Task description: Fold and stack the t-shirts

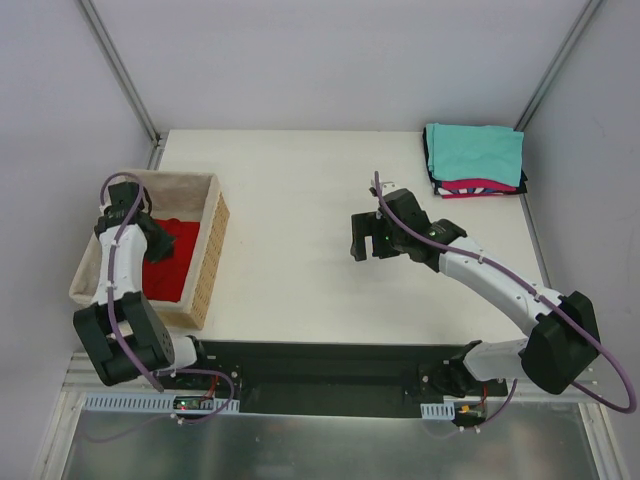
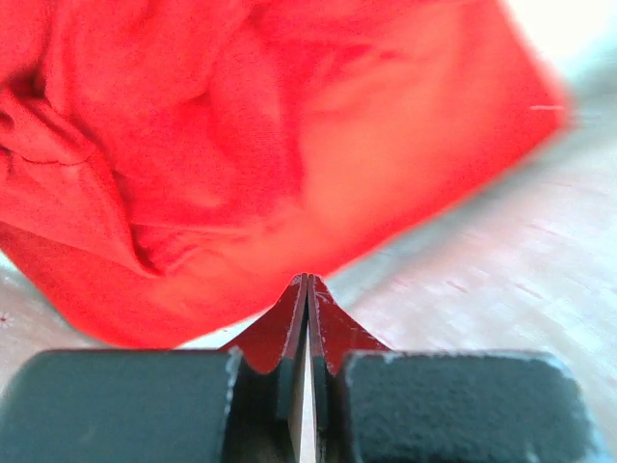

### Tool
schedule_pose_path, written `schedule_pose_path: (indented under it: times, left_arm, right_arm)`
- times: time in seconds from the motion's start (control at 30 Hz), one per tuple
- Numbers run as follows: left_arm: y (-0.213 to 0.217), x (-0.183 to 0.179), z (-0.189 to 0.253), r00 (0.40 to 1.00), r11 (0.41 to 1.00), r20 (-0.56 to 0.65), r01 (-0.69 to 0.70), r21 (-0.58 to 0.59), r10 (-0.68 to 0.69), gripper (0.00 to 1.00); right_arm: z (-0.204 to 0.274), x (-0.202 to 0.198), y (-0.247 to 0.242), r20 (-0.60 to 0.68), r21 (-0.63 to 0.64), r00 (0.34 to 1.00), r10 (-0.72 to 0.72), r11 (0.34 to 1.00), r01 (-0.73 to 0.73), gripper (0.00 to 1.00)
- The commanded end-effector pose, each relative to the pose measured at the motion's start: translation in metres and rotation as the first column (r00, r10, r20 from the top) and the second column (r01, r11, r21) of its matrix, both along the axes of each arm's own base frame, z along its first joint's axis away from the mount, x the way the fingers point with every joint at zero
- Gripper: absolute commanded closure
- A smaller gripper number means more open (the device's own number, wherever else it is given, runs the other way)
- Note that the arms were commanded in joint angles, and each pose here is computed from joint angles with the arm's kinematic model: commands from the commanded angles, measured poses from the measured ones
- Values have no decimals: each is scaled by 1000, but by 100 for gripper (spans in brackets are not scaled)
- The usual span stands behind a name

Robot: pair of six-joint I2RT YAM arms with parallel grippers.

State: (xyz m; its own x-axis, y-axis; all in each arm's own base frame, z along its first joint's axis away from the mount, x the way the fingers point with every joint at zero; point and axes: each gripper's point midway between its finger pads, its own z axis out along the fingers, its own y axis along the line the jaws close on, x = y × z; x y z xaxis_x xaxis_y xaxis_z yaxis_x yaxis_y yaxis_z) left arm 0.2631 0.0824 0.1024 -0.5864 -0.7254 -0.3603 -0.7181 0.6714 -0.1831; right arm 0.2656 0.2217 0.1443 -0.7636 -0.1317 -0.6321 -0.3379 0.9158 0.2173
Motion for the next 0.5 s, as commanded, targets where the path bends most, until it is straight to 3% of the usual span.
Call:
schedule_pose_path:
  times: [0.0, 0.33, 0.47]
  left_arm:
    - [-11, 15, 58, 978, 999, 203, 45, -9, -43, 100]
    - [-45, 37, 160, 851, 981, 505, 189, -39, -144, 100]
    - [-46, 39, 171, 831, 980, 532, 197, -12, -160, 100]
  right_arm:
    - [15, 1, 1, 42, 25, 999, -4, 1000, 3, 3]
    - [14, -3, 0, 33, 24, 999, -2, 1000, 1, 3]
    - [13, -4, 1, 33, 25, 999, -3, 1000, 2, 3]
